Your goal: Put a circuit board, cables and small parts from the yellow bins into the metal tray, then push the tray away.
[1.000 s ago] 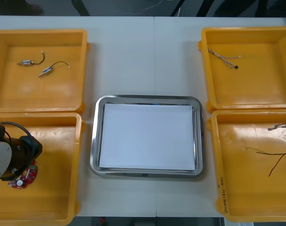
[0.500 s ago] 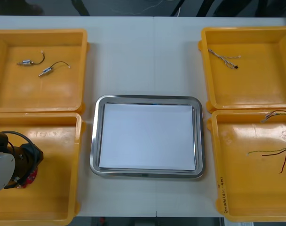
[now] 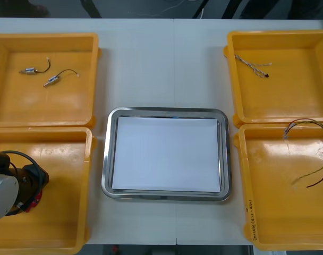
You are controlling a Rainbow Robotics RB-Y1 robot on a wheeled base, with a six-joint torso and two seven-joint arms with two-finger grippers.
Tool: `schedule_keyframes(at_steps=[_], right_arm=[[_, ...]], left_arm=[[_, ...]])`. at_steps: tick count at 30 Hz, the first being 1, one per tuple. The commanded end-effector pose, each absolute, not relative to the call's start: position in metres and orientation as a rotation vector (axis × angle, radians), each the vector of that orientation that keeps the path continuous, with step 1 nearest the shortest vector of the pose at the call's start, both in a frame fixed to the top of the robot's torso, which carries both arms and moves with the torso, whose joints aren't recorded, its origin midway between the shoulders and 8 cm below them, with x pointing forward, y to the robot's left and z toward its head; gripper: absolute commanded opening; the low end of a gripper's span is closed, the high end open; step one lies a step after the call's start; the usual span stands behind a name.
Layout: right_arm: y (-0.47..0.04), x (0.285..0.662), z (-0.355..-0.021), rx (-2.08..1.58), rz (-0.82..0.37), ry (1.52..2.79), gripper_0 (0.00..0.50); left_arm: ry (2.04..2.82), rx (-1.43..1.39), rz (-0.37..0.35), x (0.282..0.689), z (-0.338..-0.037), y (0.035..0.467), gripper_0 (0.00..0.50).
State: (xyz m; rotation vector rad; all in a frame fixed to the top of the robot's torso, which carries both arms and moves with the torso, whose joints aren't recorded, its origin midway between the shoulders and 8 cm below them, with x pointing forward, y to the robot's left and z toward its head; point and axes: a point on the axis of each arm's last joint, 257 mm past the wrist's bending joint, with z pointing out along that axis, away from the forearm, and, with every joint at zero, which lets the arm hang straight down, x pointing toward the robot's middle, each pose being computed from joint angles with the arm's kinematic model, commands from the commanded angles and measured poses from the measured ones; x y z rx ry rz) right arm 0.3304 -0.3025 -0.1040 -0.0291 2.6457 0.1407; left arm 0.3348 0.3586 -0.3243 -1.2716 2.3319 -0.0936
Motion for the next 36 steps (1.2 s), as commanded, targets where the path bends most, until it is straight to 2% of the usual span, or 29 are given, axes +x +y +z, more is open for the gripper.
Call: schedule_keyframes(at_steps=[1,14,15,16,17,18,36], right_arm=[[-0.283,0.336,-0.088,-0.384,0.039,2.585,0.0],[-0.237,0.343,-0.081,-0.804,-0.025,2.491,0.0],[-0.235,0.343,-0.081,-0.816,-0.027,2.491,0.0],[-0.232,0.344,-0.081,-0.84,-0.036,2.484,0.0],[-0.231,0.345,-0.082,-0.849,-0.041,2.482,0.0],[-0.228,0.345,-0.084,-0.867,-0.049,2.48,0.0],[-0.209,0.354,-0.102,-1.092,-0.213,2.418,0.0]], left_arm=[[2.297,-1.355,-0.112,0.328,-0.338,0.356,0.5],[2.299,-1.349,-0.108,0.329,-0.339,0.356,0.5],[2.3,-1.348,-0.107,0.329,-0.339,0.356,0.428],[2.301,-1.345,-0.104,0.329,-0.339,0.355,0.19],[2.304,-1.343,-0.105,0.329,-0.34,0.354,0.05],[2.305,-1.342,-0.102,0.328,-0.34,0.355,0.0],[2.305,-1.333,-0.092,0.329,-0.337,0.359,0.0]])
